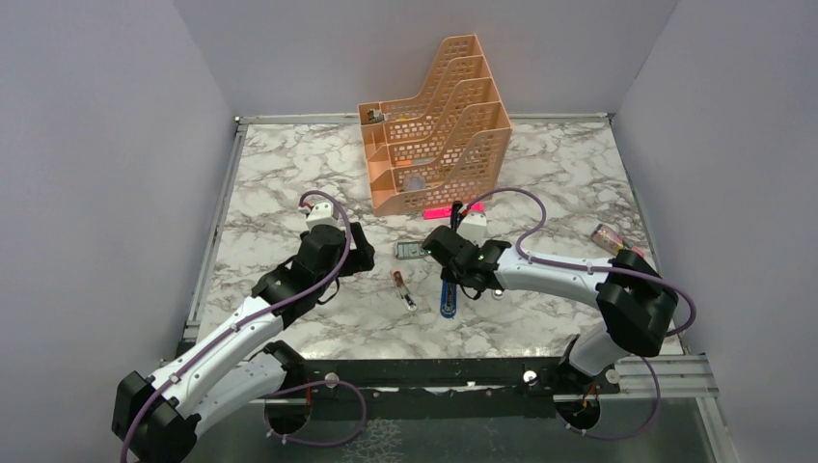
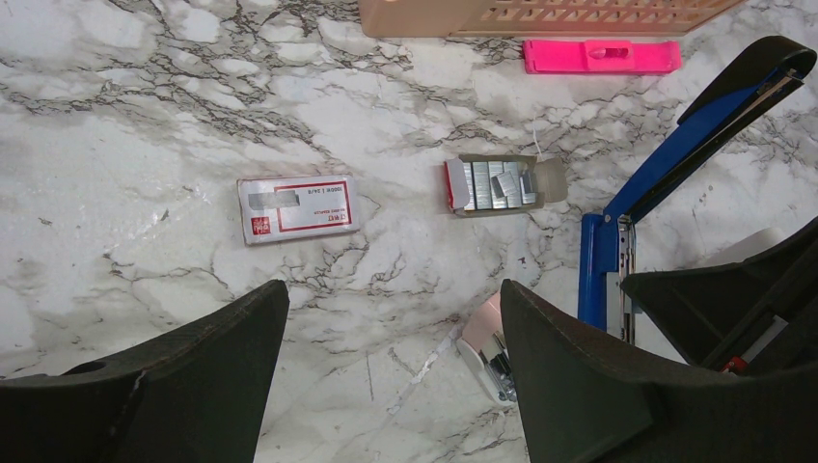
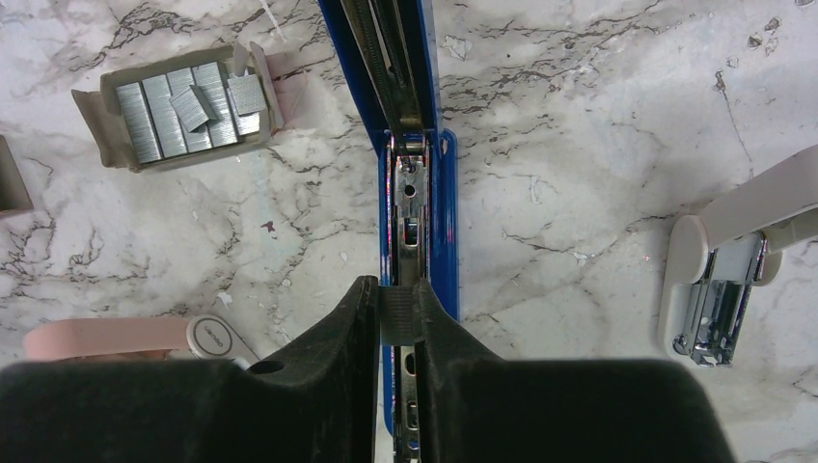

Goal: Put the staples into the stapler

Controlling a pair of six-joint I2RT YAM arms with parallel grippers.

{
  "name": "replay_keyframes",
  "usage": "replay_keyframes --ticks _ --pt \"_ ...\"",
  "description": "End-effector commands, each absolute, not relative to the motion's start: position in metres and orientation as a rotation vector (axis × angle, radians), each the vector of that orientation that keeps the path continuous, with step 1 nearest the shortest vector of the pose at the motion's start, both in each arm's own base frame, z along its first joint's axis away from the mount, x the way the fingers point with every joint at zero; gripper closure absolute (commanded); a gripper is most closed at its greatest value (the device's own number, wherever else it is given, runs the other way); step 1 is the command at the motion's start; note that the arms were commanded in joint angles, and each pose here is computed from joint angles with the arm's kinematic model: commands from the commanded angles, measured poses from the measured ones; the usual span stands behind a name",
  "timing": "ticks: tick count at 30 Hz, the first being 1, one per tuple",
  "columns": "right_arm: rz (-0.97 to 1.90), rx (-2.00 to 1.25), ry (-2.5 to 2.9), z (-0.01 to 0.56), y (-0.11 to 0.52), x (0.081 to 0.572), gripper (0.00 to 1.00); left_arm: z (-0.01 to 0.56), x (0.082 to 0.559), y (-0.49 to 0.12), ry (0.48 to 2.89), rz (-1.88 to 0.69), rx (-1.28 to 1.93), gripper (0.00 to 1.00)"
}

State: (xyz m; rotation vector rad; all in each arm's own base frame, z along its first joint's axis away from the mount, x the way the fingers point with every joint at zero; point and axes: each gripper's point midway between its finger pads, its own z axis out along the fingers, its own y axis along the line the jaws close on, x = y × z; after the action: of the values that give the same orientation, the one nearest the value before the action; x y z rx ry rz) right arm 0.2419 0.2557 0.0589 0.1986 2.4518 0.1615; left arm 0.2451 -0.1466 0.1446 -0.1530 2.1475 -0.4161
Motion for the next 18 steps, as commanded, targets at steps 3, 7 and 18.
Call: replay_keyframes --ticks 3,7,18 --pt "0.130 0.195 2.446 0.0588 0.2539 0.2425 0.82 0.1461 0.2476 -0.1459 2.132 -0.418 -0.155 0.18" --pt "0.130 0.196 2.441 0.0618 0.2530 0.2428 0.82 0.1467 0.2481 -0.1459 2.131 -0.417 -0.156 0.18" --pt "0.127 0.188 2.445 0.0597 0.2533 0.2424 0.82 0.1457 0.2481 -0.1461 2.134 -0.415 -0.155 0.18"
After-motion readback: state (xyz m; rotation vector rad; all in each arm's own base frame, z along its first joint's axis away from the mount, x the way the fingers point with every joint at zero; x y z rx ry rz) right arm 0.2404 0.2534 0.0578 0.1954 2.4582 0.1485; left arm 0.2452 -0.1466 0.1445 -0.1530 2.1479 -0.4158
